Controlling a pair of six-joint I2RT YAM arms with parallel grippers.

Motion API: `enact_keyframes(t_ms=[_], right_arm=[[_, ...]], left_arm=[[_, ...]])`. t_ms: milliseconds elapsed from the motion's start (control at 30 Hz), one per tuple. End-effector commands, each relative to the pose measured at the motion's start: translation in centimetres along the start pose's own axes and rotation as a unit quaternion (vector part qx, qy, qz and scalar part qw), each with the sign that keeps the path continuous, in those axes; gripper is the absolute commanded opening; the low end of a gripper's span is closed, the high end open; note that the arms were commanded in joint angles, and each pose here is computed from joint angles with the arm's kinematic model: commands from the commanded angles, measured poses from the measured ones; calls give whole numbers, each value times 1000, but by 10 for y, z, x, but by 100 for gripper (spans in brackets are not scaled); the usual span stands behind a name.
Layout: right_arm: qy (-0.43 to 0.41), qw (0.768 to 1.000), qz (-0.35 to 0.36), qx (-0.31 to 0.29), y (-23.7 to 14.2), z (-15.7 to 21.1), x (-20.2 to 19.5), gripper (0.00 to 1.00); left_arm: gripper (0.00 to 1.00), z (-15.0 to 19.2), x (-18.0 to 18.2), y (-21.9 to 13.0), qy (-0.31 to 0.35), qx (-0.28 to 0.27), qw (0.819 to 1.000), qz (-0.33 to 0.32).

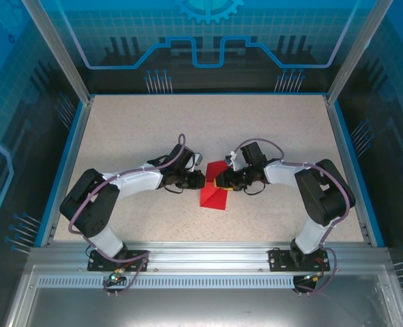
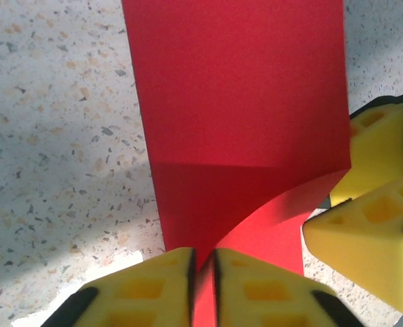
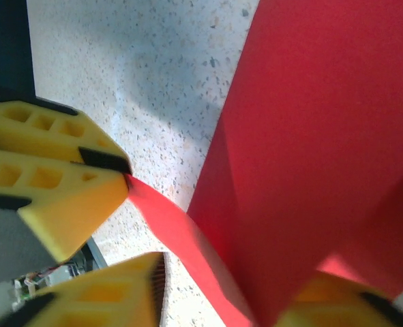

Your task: Fold a paper plane with a square sheet of paper (fold left side to right side)

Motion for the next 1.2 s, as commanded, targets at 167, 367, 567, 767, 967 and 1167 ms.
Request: enact_keyframes(t_ms=[167,367,567,767,967,1167], right_arm=[[-33,998,-21,-40,-29,-19,20,6],[-85,982,-101,-138,-96,-42,56,6],[-177,947,-165,-210,-167,-51,121,6],[-246,922,-207,-215,-202,-43,182,7],[-292,905,-239,-196,-207,-27,226,8],[-303,900,-248,-190,-208,-23,243,8]], left_arm=[[57,-16,-8,-57,-32,-79,996,27],[94,-20,-23,-125,-84,-158,980,85],[99,-17,-64,-177,-86,-181,956,216],[98,-15,-111,-211,-35,-158,926,341],[97,-8,-139,-222,7,-141,911,388],[83,-3,-157,-234,35,-138,894,426]])
Point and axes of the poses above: each hand's point on the last joint's axis, 136 mm out from that joint toward the fingers, its own y axis out along the fingers, its own x axis along the line the jaws close on, z = x × y, the point moved 4 cm from there along -y, back along the fingers, and after that the axes turned 7 degrees about -y, right-handed, at the moved point
